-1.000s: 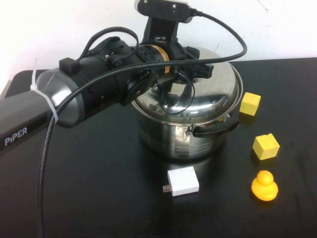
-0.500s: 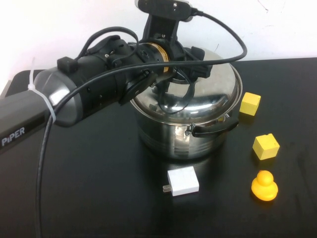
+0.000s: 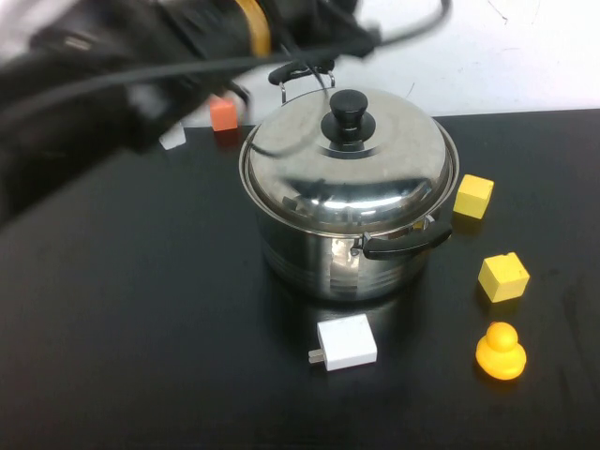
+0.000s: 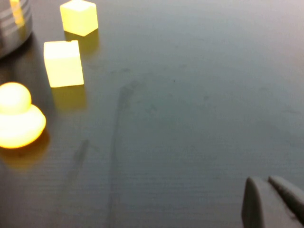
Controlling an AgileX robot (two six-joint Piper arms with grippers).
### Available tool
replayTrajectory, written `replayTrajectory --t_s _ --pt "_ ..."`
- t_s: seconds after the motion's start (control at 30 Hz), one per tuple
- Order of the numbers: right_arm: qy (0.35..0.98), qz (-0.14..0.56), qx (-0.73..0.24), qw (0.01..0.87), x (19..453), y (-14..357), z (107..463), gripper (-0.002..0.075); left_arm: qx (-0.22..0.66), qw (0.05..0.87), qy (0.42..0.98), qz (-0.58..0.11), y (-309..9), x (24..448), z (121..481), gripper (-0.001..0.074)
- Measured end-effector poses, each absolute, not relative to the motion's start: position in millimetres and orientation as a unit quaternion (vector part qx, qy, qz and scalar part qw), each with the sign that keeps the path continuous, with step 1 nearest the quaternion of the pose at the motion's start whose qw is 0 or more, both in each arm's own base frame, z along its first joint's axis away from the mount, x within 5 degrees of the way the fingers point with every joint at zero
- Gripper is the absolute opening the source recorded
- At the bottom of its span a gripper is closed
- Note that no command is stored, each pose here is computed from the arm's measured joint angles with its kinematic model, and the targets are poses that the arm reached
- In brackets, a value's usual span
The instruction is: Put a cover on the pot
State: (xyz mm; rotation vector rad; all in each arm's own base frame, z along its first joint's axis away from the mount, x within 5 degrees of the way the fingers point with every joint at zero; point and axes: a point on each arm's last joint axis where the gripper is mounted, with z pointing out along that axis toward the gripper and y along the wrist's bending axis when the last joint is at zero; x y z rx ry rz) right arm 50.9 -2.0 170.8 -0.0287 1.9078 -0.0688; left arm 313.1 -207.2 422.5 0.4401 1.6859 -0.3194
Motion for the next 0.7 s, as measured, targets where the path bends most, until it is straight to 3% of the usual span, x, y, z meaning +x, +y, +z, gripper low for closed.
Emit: replayTrajectory --t_s 0.07,0.23,0.3,0.5,0.7 --pt "0.815 -0.029 -0.012 0.578 50.9 -2.0 170.8 -0.0002 0.184 0.649 0.725 -0.139 -195.2 298.6 442.7 0.0364" --pt "0.815 -0.029 -0.012 0.578 50.9 -2.0 170.8 -0.0002 0.144 0.668 0.720 -0.122 -156.7 257.1 484.3 0.0091" --pt "0.815 -0.029 -0.012 0.578 50.9 -2.0 170.8 -0.0002 0.126 0.667 0.726 -0.111 -142.0 242.5 494.1 0.0038" --pt "0.815 -0.029 -0.012 0.578 50.9 -2.0 170.8 -0.0002 0.088 0.666 0.735 -0.096 -101.0 196.1 507.8 0.0004" --pt "0.815 -0.029 -0.012 0.578 50.9 -2.0 170.8 -0.0002 0.079 0.655 0.744 -0.102 -70.1 153.0 480.8 0.0000"
